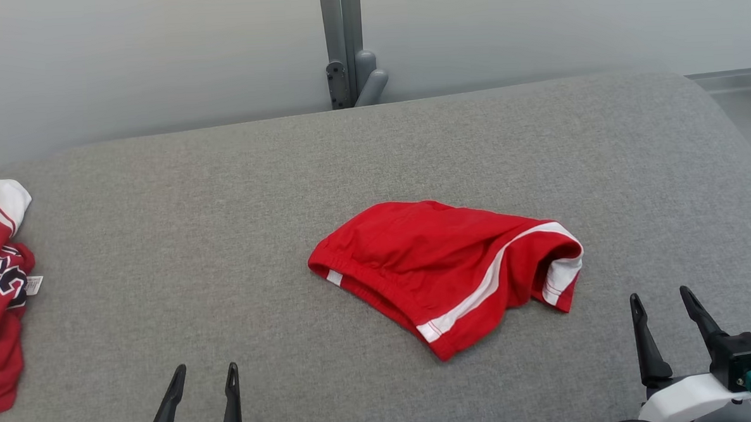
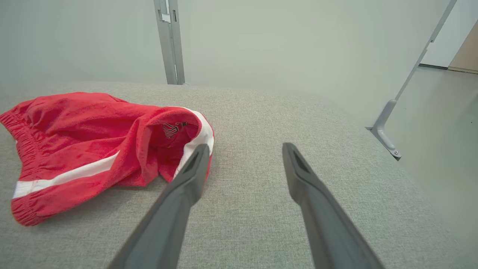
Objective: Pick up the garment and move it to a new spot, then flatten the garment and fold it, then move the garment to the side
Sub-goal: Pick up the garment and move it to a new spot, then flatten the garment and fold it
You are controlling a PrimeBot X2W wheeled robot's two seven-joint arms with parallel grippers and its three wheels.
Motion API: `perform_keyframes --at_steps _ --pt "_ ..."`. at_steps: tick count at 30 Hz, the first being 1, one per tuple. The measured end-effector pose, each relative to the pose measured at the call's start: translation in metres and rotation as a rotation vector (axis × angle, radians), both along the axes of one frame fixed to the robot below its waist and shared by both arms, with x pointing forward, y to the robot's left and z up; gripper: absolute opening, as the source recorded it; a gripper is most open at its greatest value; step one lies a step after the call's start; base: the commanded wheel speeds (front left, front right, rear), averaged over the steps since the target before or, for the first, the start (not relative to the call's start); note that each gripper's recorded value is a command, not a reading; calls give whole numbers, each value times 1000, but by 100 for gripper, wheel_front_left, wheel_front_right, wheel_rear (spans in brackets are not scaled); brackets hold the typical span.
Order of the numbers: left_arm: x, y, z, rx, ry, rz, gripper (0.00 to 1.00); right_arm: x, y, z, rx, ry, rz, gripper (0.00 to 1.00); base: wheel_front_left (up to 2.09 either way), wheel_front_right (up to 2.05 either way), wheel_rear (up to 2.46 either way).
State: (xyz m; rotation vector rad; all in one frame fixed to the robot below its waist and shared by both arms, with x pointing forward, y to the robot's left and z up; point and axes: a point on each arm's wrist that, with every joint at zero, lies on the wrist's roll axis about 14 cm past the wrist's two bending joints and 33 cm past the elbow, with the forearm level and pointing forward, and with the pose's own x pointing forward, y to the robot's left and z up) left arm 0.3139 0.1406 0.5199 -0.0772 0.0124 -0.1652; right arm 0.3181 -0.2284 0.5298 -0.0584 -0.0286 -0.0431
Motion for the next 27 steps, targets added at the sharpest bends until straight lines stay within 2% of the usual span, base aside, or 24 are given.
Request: perform_keyframes --at_steps 13,27 --pt "-17 19 -13 -70 36 53 100 -3 6 6 3 -20 22 100 0 0 0" --pt "-17 25 -19 -78 50 78 100 -2 8 3 1 -11 30 100 0 0 0"
